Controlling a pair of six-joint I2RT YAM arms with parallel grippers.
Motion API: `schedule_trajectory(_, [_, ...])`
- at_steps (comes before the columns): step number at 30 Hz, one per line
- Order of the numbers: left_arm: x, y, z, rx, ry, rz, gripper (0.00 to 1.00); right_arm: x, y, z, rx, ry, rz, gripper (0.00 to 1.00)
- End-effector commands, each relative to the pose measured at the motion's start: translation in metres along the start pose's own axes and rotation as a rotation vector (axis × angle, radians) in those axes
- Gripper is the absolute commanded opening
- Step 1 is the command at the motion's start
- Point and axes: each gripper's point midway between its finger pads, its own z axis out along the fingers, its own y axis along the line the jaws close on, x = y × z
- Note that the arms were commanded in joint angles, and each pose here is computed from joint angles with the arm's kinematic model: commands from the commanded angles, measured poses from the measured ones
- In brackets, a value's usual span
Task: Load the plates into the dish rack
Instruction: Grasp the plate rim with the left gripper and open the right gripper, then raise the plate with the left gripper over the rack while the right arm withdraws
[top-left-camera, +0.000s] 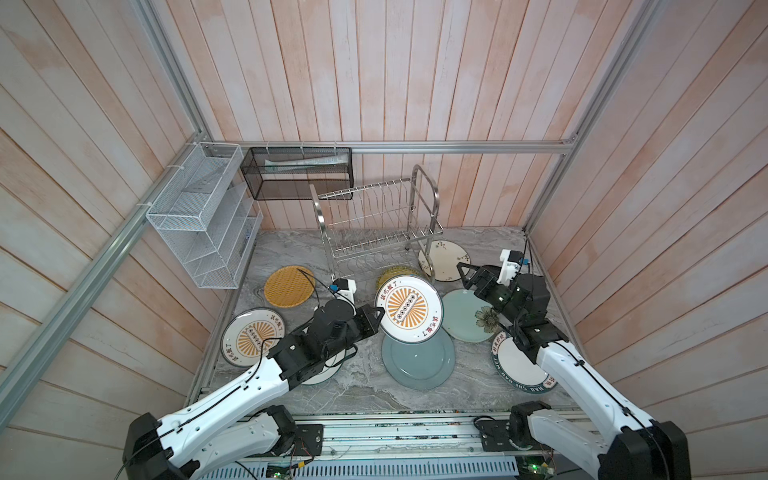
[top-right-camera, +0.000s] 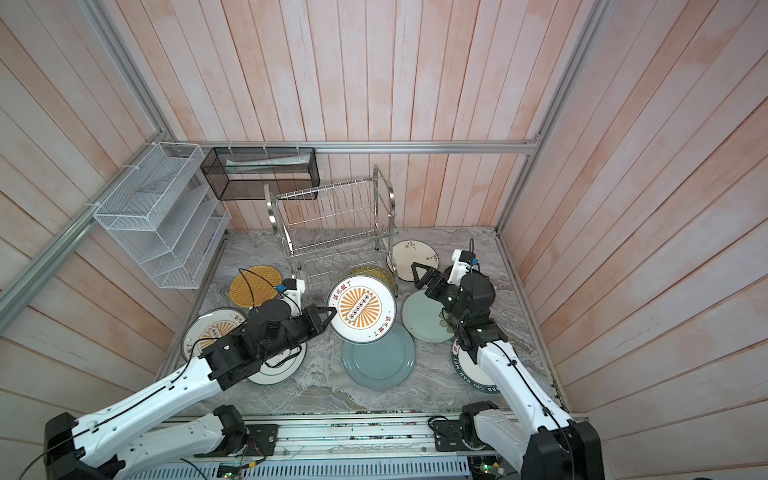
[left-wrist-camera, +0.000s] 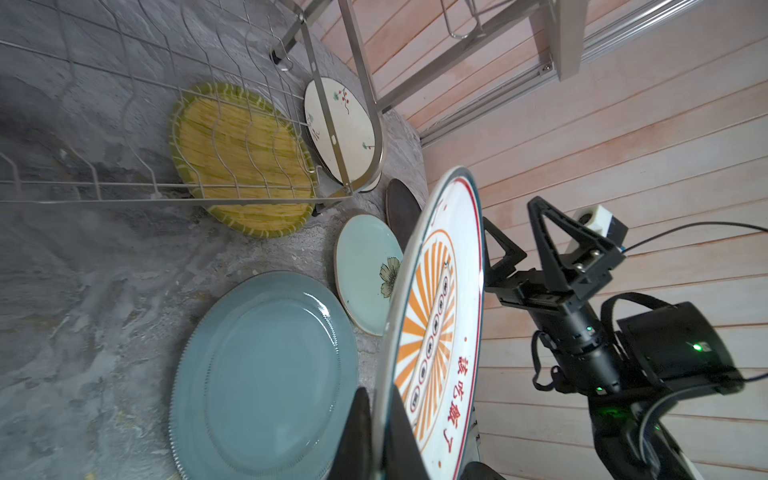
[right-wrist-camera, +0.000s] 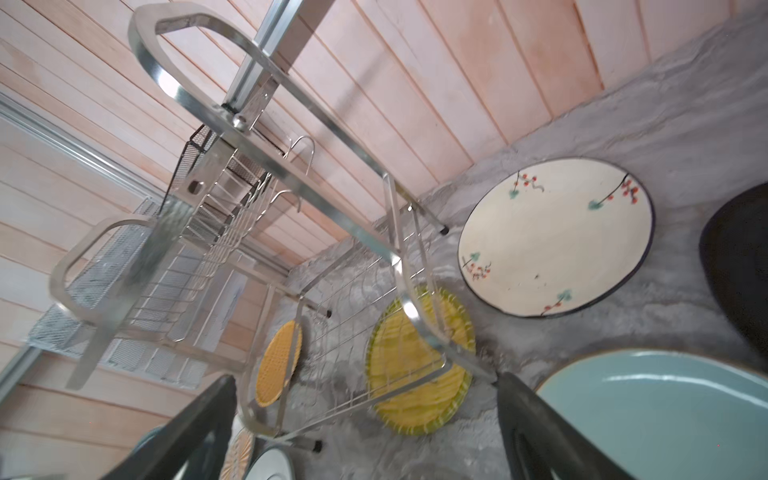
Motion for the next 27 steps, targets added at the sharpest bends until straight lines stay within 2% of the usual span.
schedule_trajectory(1, [-0.019,0.019,-0.026,-0.131,-0.082,0.075,0.00,-0.013,0.002,0.018,0.020,-0.136,-0.256,0.98])
schedule_trajectory(6, [-0.048,0.010,-0.057,-0.172,-0.182,0.134,0.00,-0.006,0.009,0.060,-0.039,-0.115,-0.435,0.97])
schedule_trajectory(10, [-0.064,-0.003,-0.074,-0.182,-0.216,0.161,0.00,0.005,0.005,0.096,-0.055,-0.048,-0.586,0.85])
schedule_trajectory(15, [-0.081,-0.023,-0.099,-0.142,-0.259,0.190,0.00,0.006,0.015,0.119,-0.107,-0.062,-0.686,0.82])
schedule_trajectory(18, [-0.098,-0.047,-0.122,-0.083,-0.306,0.205,0.00,0.013,0.016,0.134,-0.146,-0.029,-0.717,0.77])
schedule_trajectory(22, [-0.118,-0.066,-0.149,-0.053,-0.380,0.218,0.00,0.015,0.022,0.143,-0.200,-0.052,-0.742,0.75])
schedule_trajectory(26, [-0.132,-0.072,-0.163,-0.064,-0.435,0.228,0.00,0.006,0.023,0.157,-0.193,-0.085,-0.746,0.69])
schedule_trajectory(27, [-0.134,-0.074,-0.163,-0.066,-0.441,0.232,0.00,0.006,0.023,0.160,-0.199,-0.092,-0.749,0.64])
